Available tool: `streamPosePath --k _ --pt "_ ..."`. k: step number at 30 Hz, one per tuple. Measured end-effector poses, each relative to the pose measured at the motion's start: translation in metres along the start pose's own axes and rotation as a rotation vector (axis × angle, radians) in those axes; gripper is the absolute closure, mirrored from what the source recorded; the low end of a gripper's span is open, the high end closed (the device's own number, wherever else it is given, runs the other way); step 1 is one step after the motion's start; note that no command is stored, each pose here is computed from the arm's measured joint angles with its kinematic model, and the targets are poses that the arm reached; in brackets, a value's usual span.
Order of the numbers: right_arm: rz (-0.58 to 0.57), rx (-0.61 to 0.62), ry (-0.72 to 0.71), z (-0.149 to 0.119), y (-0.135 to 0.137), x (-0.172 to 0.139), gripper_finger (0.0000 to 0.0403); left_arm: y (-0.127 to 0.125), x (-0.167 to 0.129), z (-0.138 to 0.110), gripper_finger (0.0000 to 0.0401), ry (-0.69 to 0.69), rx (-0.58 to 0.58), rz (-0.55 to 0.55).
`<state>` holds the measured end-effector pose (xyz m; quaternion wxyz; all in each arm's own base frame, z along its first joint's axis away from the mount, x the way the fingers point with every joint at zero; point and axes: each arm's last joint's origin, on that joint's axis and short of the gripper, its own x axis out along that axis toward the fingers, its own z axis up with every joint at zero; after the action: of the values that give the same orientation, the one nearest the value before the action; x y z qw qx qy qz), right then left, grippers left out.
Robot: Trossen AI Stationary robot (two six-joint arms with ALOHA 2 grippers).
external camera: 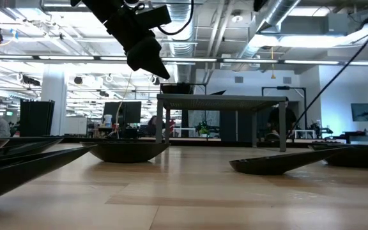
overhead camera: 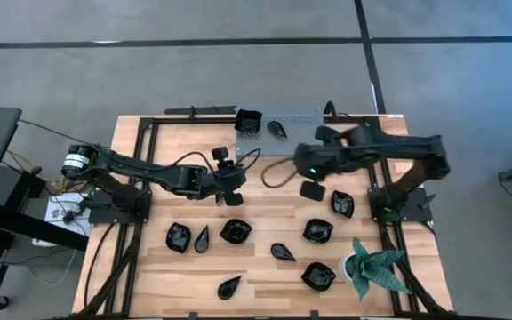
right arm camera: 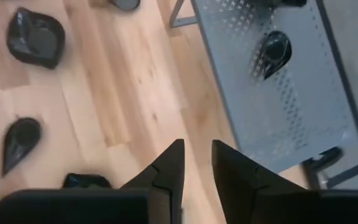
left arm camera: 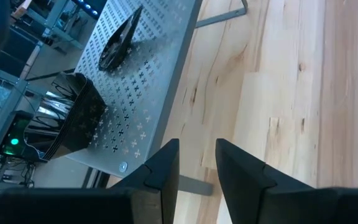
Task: Pick & Place Mini shaped plates
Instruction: Stack the drop-shaped plate on top of the drop-shaped plate on the shelf
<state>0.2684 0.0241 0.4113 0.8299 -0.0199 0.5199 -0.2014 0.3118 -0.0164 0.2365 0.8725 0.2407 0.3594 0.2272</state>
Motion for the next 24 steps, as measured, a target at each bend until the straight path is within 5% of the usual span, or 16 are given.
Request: streamPosePath --k 7,14,24 --pt "0.056 0.080 -0.038 -0.047 0.022 0.023 0.0327 -0.003 0.000 -0.010 0.0295 0.077 -0.023 -0.059" --pt "0.152 0.087 -0.096 -0.082 0.041 0.057 0.0327 -0.004 -0.009 -0.011 0.0295 0.069 -0.090 -0.296" --pt "0.212 0.146 -0.264 -0.108 0.034 0.075 0.0327 0.056 -0.079 -0.031 0.0295 -0.100 -0.261 -0.309"
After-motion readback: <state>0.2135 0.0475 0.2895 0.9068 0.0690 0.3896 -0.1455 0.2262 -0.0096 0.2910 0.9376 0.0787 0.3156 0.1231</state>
